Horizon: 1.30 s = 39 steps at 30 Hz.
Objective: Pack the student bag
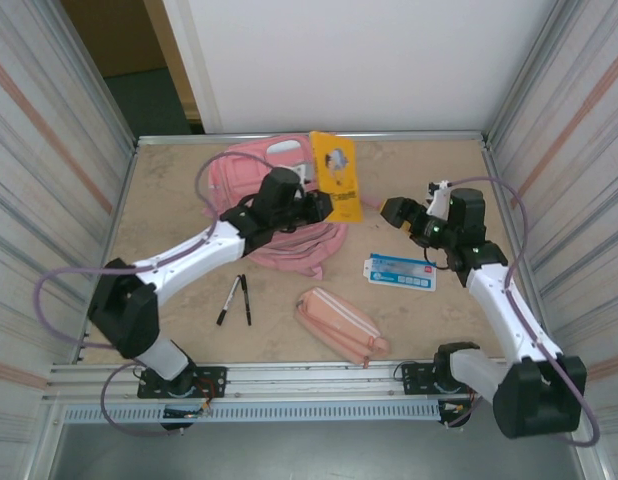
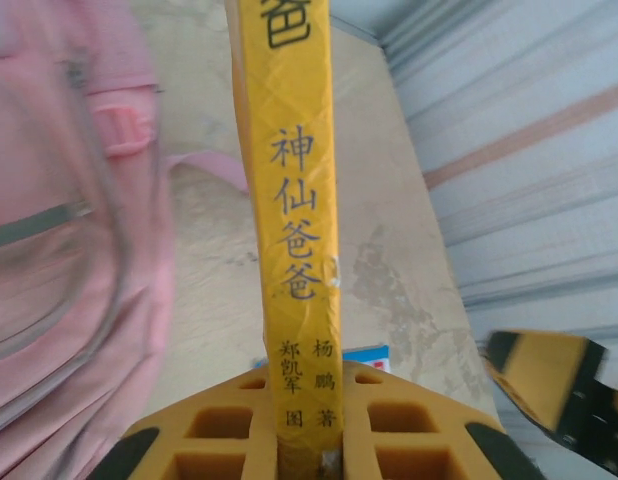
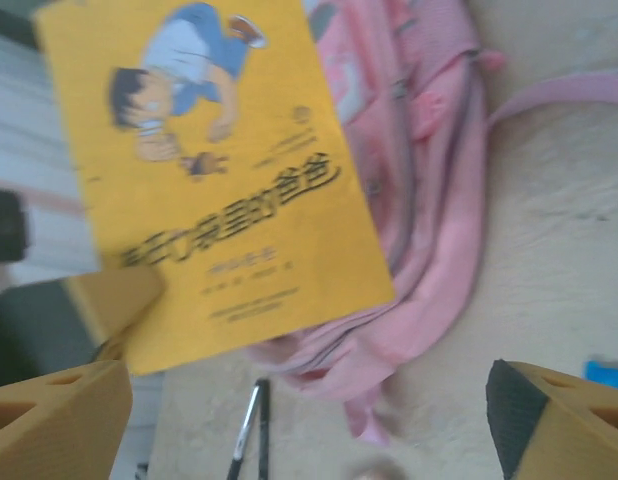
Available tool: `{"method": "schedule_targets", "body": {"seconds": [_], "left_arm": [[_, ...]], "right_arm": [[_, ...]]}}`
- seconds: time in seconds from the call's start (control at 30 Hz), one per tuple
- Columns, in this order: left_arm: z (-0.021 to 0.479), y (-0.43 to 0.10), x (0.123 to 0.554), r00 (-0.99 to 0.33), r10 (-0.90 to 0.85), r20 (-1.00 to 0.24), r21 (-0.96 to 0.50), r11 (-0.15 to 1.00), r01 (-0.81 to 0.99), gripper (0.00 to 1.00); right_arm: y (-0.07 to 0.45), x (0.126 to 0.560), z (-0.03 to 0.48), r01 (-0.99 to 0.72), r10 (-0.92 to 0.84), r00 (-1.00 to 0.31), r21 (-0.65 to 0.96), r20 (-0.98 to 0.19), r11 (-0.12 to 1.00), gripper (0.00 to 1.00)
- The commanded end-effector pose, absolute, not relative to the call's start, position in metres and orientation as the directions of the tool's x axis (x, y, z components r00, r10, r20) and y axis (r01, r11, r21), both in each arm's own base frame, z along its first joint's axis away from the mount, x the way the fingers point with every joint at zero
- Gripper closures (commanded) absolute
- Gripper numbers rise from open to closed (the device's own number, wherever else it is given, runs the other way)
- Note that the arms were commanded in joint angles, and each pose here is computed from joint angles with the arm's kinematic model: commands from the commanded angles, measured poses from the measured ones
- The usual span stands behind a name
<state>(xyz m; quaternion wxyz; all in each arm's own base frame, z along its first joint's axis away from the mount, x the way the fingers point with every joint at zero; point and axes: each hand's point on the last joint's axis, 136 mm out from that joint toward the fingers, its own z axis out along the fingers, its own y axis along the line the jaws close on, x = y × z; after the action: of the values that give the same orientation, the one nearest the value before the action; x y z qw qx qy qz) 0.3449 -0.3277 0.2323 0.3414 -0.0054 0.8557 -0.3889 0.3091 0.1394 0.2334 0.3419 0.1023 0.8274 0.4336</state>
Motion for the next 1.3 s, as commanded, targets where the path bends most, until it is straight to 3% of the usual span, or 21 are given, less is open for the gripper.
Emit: {"method": "schedule_targets", "body": {"seconds": [0.0,0.23,0.53,0.73,0.93,1.27], "left_arm": [[0.284,-0.311,0.337,-0.691,-0.435,-0.578,-0.763,0.589,0.267,1.0],[0.277,-0.29,0.305,-0.732,-0.486,-0.478,-0.83,0.522,0.196,1.0],[0.289,-0.307,0.271,-0.808,-0.508,-0.298,-0.928,0.354,0.119,1.0],[0.295,-0.316,0.256,-0.815,-0.523,-0.251,-0.949,0.299,0.101,1.0],[0.285,-0.314,0.254,-0.813,-0.544,-0.208,-0.959,0.278,0.059,1.0],[0.265,-0.298,0.261,-0.764,-0.62,-0.181,-0.958,0.286,-0.005,1.0]], "right_arm": [[0.162,0.29,0.235,-0.063,0.501,-0.781,0.845,-0.373,0.531,0.03],[0.205,0.266,0.219,0.16,0.673,-0.716,0.894,-0.186,0.418,0.02],[0.245,0.274,0.221,0.277,0.745,-0.665,0.946,0.059,0.172,0.01],[0.254,0.282,0.227,0.286,0.777,-0.613,0.957,0.144,0.048,0.04],[0.244,0.284,0.249,0.193,0.819,-0.573,0.978,0.044,0.083,0.36],[0.25,0.278,0.27,0.111,0.783,-0.619,0.981,-0.055,0.157,0.51]]}}
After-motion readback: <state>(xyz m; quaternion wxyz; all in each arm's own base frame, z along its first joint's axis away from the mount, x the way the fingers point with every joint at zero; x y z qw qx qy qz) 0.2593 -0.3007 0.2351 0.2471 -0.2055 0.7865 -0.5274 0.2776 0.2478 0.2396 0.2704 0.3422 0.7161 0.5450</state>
